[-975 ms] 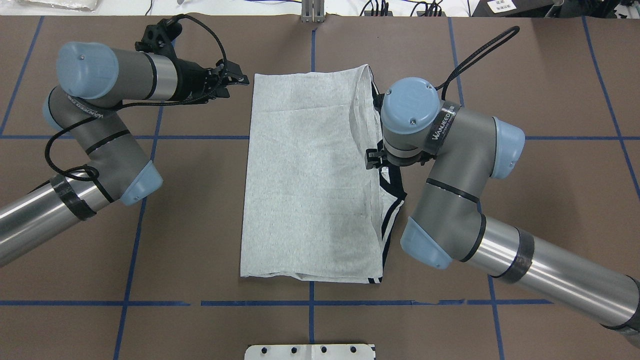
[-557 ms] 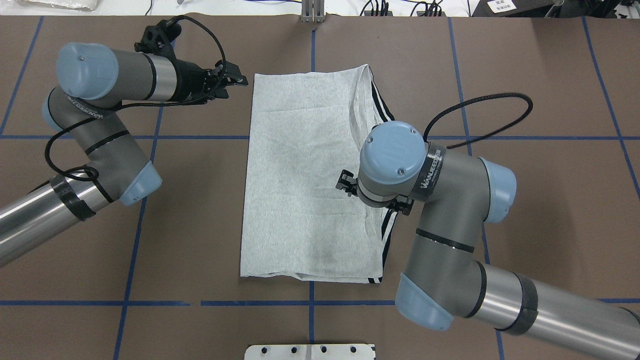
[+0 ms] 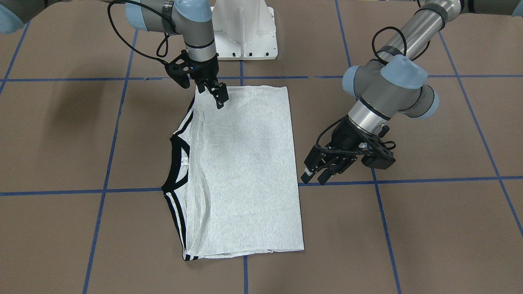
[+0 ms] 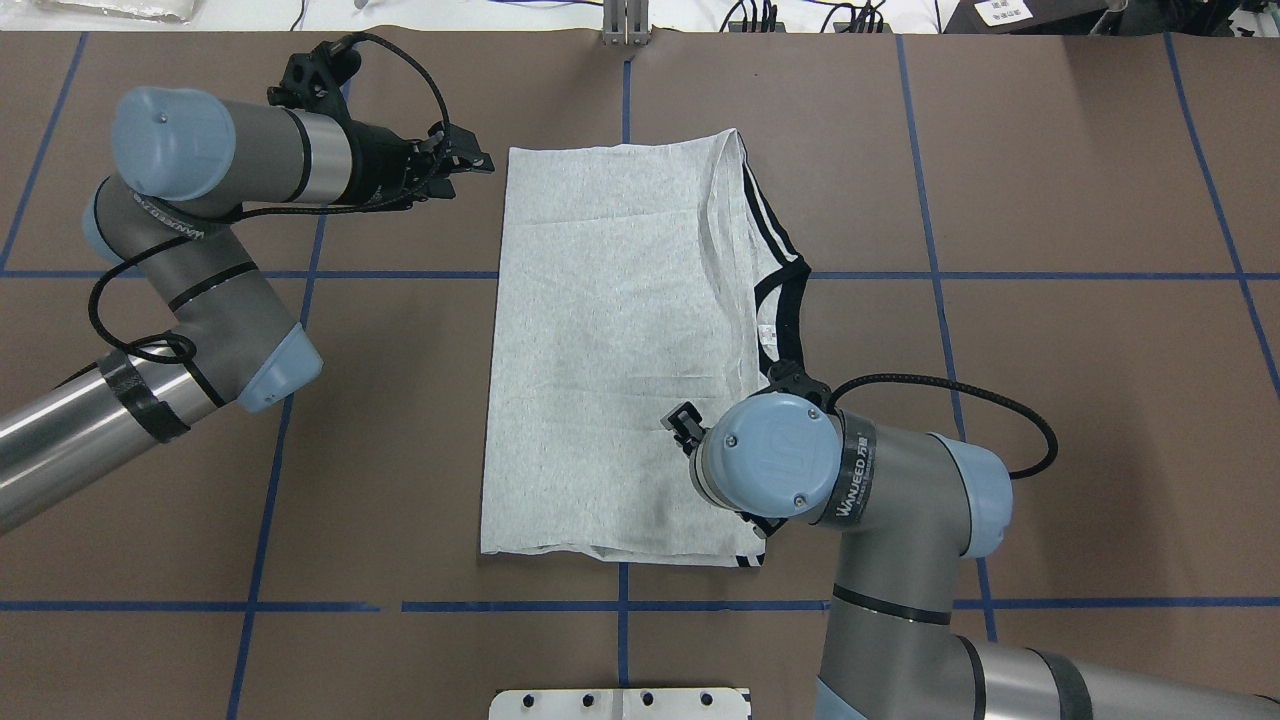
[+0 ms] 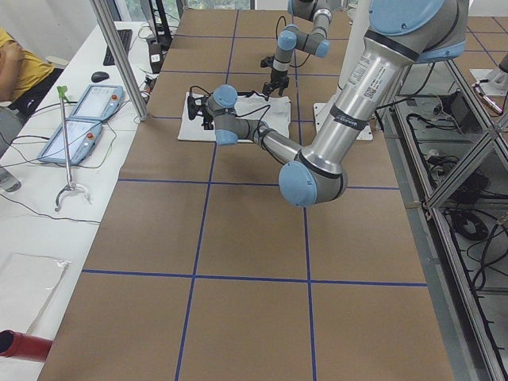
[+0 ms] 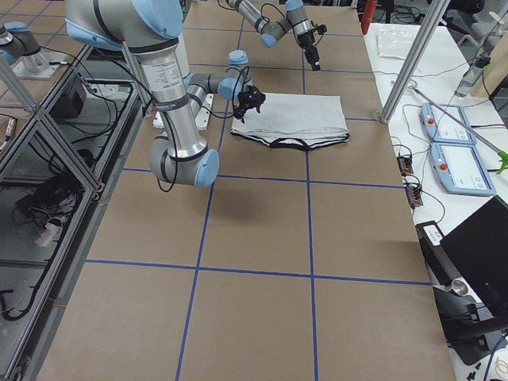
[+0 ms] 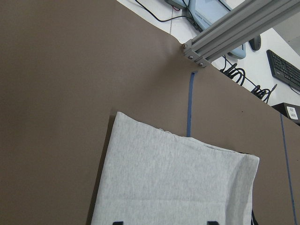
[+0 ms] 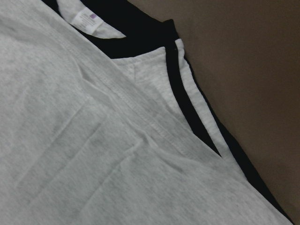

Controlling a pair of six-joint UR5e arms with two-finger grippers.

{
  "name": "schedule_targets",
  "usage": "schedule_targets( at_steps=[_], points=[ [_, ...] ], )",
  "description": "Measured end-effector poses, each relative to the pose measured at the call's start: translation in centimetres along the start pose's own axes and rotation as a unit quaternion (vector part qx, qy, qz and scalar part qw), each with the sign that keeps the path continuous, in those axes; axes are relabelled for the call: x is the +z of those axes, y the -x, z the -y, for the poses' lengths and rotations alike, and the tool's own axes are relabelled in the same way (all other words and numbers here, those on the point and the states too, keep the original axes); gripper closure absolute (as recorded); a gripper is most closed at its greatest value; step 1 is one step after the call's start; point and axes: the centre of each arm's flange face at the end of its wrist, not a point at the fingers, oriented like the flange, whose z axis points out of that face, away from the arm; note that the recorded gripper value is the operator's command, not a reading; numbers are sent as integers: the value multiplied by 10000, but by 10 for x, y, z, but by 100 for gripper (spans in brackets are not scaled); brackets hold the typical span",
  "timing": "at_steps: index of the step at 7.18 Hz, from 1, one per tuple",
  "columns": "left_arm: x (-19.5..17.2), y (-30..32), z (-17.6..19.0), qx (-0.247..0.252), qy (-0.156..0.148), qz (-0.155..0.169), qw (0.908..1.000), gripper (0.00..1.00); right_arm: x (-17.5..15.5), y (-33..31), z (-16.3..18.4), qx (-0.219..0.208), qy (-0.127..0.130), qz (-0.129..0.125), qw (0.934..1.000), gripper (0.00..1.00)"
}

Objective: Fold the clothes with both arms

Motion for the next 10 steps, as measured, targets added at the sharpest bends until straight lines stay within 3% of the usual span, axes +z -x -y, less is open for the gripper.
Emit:
schedule_targets(
  at_steps=[4,10],
  points=[
    [0,0,0,1,-8,-4,10000,33,18,-36,-14,282,-88,-112,9995,4],
    [0,-1,0,4,-14,-11,10000,33,29,-54,-20,198,-90,-281,9994,21]
  ],
)
